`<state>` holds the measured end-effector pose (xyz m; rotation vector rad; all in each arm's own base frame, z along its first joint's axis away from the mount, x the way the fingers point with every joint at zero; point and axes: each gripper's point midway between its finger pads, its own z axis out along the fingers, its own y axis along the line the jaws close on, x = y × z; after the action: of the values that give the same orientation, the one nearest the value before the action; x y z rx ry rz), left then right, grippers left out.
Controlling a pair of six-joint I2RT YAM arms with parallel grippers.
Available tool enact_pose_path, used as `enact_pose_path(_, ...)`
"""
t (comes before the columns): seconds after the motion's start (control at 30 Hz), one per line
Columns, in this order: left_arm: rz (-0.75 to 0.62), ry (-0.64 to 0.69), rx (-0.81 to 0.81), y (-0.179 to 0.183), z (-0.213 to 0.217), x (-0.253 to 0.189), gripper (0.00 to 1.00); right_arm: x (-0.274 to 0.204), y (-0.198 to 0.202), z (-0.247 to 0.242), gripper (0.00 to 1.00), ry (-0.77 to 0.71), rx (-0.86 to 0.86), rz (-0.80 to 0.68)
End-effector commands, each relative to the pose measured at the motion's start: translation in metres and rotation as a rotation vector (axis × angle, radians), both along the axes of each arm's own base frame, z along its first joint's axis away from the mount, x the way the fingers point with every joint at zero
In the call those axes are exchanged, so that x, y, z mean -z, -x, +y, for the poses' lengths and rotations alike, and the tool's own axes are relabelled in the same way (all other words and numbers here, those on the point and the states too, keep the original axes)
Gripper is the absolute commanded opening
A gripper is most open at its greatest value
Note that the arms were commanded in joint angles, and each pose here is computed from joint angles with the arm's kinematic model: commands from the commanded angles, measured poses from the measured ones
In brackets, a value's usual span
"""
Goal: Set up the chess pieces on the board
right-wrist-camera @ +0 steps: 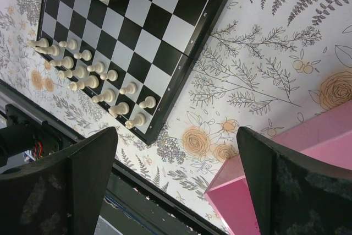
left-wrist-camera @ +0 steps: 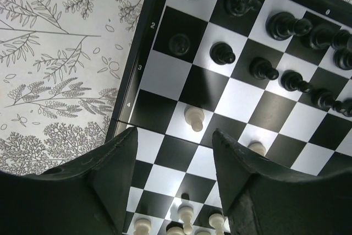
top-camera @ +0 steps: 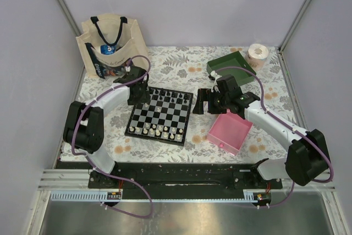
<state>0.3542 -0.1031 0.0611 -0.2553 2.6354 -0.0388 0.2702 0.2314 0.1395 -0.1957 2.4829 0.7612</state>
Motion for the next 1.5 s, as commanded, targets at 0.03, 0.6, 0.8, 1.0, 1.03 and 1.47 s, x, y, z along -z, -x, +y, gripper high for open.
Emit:
enact_pose_path(0.03,-0.065,0.005,-0.023,-0.022,-0.004,-0.010,0.59,-0.027,-0.008,0.010,0.99,-0.057,-0.013,-0.061)
enact_pose_path(0.6,-0.058,0.021,-0.021,-0.029,-0.014,-0.005,0.47,-0.026,-0.007,0.009,1.00,-0.055,-0.013,-0.062)
enact_pose_path(0.8,-0.049,0.020,-0.019,-0.027,-0.015,-0.002,0.42,-0.026,-0.007,0.009,0.99,-0.052,-0.013,-0.061)
enact_pose_path(1.0,-0.042,0.026,-0.016,-0.027,-0.017,-0.001,0.40,-0.023,-0.007,0.009,0.99,-0.050,-0.017,-0.053)
enact_pose_path(1.03,-0.044,0.027,-0.015,-0.028,-0.018,-0.001,0.40,-0.023,-0.006,0.009,0.99,-0.051,-0.018,-0.053)
enact_pose_path(1.47,-0.025,0.040,-0.002,-0.026,-0.025,0.005,0.33,-0.023,-0.006,0.011,1.00,-0.055,-0.026,-0.051)
